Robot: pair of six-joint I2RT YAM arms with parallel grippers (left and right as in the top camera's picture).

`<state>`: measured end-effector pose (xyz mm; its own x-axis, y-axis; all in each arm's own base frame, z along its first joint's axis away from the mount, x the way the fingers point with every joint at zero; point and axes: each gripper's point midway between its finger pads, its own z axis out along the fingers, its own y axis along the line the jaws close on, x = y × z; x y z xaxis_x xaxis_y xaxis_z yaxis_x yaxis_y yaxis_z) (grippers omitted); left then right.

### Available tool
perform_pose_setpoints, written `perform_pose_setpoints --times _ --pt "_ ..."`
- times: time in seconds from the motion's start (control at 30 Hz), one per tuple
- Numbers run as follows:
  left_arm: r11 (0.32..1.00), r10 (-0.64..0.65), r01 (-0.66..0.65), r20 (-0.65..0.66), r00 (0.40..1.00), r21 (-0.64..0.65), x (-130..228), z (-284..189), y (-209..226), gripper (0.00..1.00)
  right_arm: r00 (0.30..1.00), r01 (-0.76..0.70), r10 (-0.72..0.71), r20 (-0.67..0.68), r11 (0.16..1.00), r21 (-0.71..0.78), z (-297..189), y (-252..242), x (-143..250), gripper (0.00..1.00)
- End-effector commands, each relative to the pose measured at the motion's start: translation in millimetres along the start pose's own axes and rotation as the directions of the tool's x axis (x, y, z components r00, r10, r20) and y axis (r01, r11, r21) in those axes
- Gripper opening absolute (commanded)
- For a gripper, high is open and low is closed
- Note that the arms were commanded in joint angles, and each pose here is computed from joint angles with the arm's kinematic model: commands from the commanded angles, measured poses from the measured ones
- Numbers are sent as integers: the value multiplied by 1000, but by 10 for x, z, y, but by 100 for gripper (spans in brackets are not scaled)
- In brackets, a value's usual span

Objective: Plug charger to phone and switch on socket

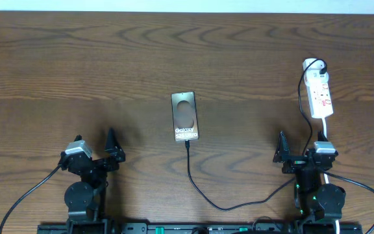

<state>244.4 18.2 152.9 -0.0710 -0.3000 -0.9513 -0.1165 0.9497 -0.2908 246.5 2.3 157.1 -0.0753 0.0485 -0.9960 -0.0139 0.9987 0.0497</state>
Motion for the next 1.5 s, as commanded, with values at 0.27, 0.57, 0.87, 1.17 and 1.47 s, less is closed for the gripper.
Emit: perform_pose_setpoints --times 0.27,0.57,0.87,1.17,1.47 --pt "999 12 -14 -54 998 -30 165 7 76 93 1000 20 -20 2 1000 -6 -3 12 1 99" --pt "995 103 -103 -53 993 -1 161 3 36 93 1000 20 -20 2 1000 -6 -3 12 1 99" --pt "947 309 -304 -42 950 108 188 -6 -132 93 1000 20 -20 2 1000 -6 -3 12 1 99" --pt "947 310 -304 -43 950 108 192 -4 -132 94 1000 20 -20 2 1000 -6 -3 12 1 99" --pt "947 310 -304 -43 950 108 192 -5 -132 93 1000 20 -20 2 1000 -6 -3 12 1 99"
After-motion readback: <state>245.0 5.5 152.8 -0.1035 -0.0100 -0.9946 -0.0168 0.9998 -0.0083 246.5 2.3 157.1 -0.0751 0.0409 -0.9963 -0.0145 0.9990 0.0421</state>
